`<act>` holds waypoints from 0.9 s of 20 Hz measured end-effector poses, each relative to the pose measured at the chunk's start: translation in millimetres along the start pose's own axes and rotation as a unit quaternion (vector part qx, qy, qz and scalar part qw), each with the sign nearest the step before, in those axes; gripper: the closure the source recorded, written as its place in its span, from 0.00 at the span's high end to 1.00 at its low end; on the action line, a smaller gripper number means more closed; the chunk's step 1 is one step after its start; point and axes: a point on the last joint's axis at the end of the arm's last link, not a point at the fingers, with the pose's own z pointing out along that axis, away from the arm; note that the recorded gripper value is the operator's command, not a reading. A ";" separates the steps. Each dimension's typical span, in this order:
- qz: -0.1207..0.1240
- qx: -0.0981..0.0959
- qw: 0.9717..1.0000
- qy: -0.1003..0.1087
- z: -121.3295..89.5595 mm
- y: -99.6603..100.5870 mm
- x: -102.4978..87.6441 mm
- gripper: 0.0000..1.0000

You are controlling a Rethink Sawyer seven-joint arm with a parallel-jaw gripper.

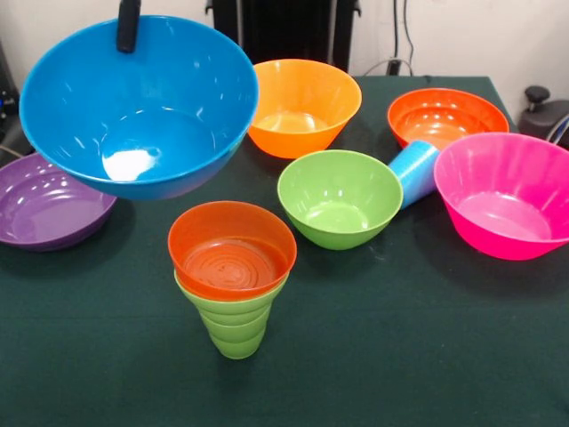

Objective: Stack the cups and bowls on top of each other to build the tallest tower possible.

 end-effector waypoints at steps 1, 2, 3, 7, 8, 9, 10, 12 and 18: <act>-0.002 -0.001 1.000 0.001 -1.0 0.0 -1.3 0.00; -0.004 -0.002 1.000 0.001 -2.4 -0.3 -3.5 0.00; -0.005 -0.002 1.000 0.000 -3.3 -0.6 -5.0 0.00; -0.015 -0.005 1.000 -0.005 -8.8 -2.8 -13.7 0.00; -0.019 -0.005 1.000 -0.006 -9.5 -2.7 -14.6 0.00; -0.022 -0.006 1.000 -0.007 -9.7 -2.3 -14.7 0.00; -0.025 -0.006 1.000 -0.007 -9.8 -1.7 -14.4 0.00; -0.034 -0.008 0.999 -0.006 -8.7 0.6 -10.7 0.00; -0.059 -0.011 0.998 -0.003 -3.1 9.8 5.3 0.00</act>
